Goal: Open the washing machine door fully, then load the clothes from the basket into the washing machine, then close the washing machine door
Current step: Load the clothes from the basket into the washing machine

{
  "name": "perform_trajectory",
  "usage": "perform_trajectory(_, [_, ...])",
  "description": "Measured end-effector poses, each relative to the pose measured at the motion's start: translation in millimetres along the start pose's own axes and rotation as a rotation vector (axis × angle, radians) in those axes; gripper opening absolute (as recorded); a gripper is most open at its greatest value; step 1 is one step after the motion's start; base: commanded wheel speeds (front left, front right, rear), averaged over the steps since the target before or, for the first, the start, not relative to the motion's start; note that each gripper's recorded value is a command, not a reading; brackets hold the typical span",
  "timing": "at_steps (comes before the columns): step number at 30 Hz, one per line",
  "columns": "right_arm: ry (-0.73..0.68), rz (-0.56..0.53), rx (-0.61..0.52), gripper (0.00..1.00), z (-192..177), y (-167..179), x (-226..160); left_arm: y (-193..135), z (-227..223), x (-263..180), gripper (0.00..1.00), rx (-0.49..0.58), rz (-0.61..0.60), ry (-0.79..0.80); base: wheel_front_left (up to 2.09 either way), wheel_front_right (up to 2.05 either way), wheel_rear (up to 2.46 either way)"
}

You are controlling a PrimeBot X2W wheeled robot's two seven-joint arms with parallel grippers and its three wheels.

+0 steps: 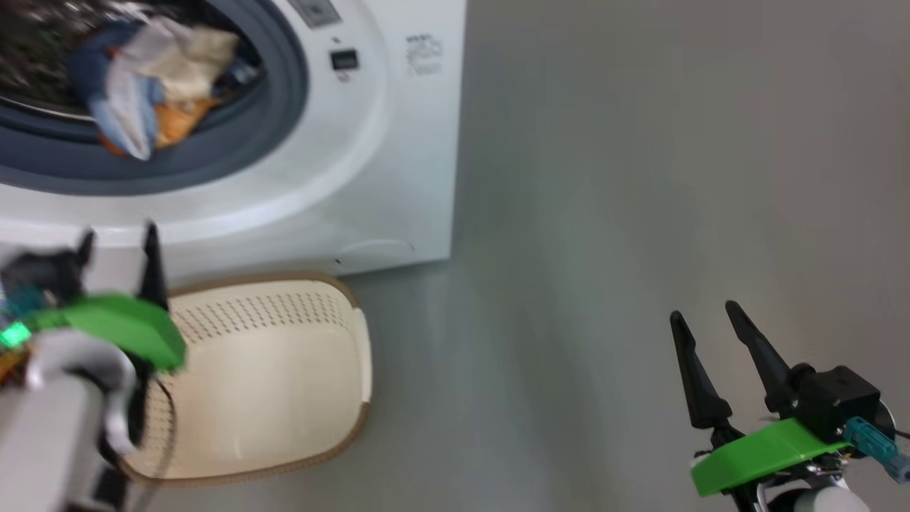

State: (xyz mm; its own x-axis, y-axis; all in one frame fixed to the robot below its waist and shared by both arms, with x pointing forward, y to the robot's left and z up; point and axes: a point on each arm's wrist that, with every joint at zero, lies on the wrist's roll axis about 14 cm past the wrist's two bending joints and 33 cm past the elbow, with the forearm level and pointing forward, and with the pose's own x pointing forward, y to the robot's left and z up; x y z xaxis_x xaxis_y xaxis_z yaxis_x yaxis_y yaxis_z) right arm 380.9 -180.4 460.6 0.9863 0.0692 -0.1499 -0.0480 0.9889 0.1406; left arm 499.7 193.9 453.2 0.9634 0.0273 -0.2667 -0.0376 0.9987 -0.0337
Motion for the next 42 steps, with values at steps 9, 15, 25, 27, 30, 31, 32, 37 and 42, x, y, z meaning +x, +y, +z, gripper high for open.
perform_trajectory(9, [0.048, -0.067, 0.059, 1.00, -33, -19, 14, 2, 12, 89, 1.00, 0.076, -0.032, 0.113, 0.00, 0.00, 0.00])
perform_trajectory(15, [0.078, -0.111, 0.073, 1.00, -52, -31, 20, 0, 12, 135, 1.00, 0.121, -0.036, 0.169, 0.00, 0.00, 0.00])
perform_trajectory(25, [0.155, -0.179, 0.110, 1.00, -87, -50, 21, 7, -10, 194, 1.00, 0.148, -0.017, 0.277, 0.00, 0.00, 0.00])
perform_trajectory(27, [0.167, -0.187, 0.125, 1.00, -93, -51, 21, 3, -16, 201, 1.00, 0.133, -0.023, 0.297, 0.00, 0.00, 0.00])
perform_trajectory(30, [0.180, -0.184, 0.131, 1.00, -98, -50, 24, -1, -24, 209, 1.00, 0.129, -0.025, 0.325, 0.00, 0.00, 0.00])
perform_trajectory(31, [0.181, -0.187, 0.131, 1.00, -98, -51, 25, 0, -26, 211, 1.00, 0.133, -0.020, 0.332, 0.00, 0.00, 0.00])
perform_trajectory(32, [0.182, -0.192, 0.134, 1.00, -99, -53, 26, 2, -27, 214, 1.00, 0.129, -0.012, 0.343, 0.00, 0.00, 0.00])
perform_trajectory(37, [0.192, -0.217, 0.131, 1.00, -102, -61, 24, 10, -31, 226, 0.70, 0.113, 0.033, 0.380, 0.00, 0.00, 0.00])
perform_trajectory(42, [0.198, -0.230, 0.135, 1.00, -104, -64, 23, 11, -44, 229, 0.00, 0.096, 0.045, 0.444, 0.00, 0.00, 0.00])
